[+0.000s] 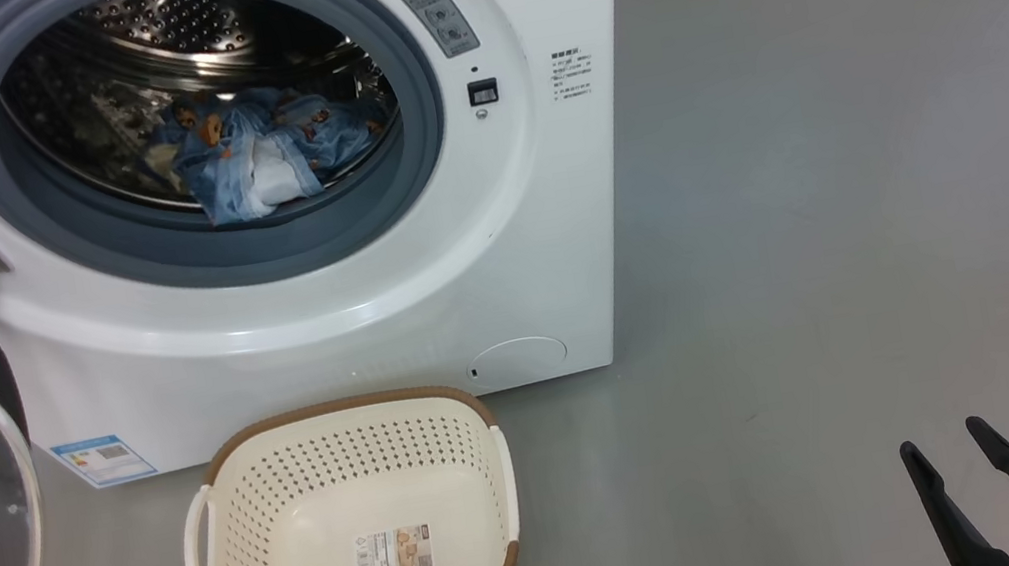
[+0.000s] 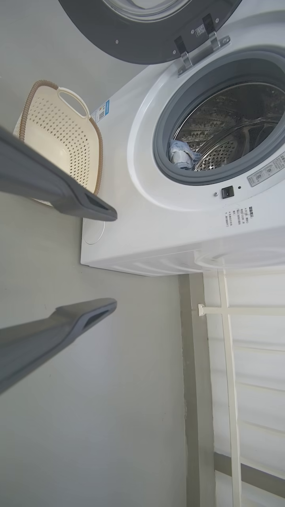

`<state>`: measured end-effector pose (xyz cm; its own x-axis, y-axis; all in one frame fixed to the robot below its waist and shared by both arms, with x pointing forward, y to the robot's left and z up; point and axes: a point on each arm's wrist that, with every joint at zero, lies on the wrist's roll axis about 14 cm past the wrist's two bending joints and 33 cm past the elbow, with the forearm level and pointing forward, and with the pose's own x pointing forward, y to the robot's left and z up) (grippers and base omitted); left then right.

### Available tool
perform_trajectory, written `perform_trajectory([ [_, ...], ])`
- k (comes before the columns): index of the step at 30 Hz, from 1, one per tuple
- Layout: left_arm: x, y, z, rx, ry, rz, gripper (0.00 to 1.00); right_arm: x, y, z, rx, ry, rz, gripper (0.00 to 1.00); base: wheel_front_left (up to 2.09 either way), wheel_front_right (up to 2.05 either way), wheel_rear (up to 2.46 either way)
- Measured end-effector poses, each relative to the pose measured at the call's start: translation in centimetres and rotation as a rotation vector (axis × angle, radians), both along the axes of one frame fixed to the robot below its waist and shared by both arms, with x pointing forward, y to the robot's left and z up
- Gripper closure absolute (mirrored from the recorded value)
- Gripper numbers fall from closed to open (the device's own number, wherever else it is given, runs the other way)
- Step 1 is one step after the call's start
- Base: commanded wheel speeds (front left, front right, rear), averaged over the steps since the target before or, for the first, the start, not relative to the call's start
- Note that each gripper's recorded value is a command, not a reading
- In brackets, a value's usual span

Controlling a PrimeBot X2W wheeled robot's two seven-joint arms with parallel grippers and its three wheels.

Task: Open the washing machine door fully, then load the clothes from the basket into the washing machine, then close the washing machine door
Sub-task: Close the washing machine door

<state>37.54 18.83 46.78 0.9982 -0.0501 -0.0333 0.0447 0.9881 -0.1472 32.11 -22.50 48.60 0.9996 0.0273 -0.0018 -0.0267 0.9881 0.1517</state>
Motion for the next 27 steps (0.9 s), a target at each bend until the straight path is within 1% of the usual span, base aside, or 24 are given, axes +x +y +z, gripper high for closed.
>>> perform_trajectory([
  [8,-0.3,0.4,0.7,-0.007,-0.022,0.013,0.0,0.3,0.7,0.1,0.002,-0.004,0.023,0.0,0.0,0.0,0.0],
  [15,-1.8,1.5,0.3,-0.018,-0.009,0.06,0.0,1.2,3.1,-0.1,0.008,0.0,0.103,0.0,0.0,0.0,0.0],
  [20,-3.0,2.6,0.5,-0.028,-0.014,0.106,0.0,1.8,5.4,-0.6,0.01,0.016,0.183,0.0,0.0,0.0,0.0],
  [27,-5.1,4.9,0.4,-0.036,-0.012,0.19,0.0,3.4,8.4,0.1,0.009,-0.009,0.284,0.0,0.0,0.0,0.0],
])
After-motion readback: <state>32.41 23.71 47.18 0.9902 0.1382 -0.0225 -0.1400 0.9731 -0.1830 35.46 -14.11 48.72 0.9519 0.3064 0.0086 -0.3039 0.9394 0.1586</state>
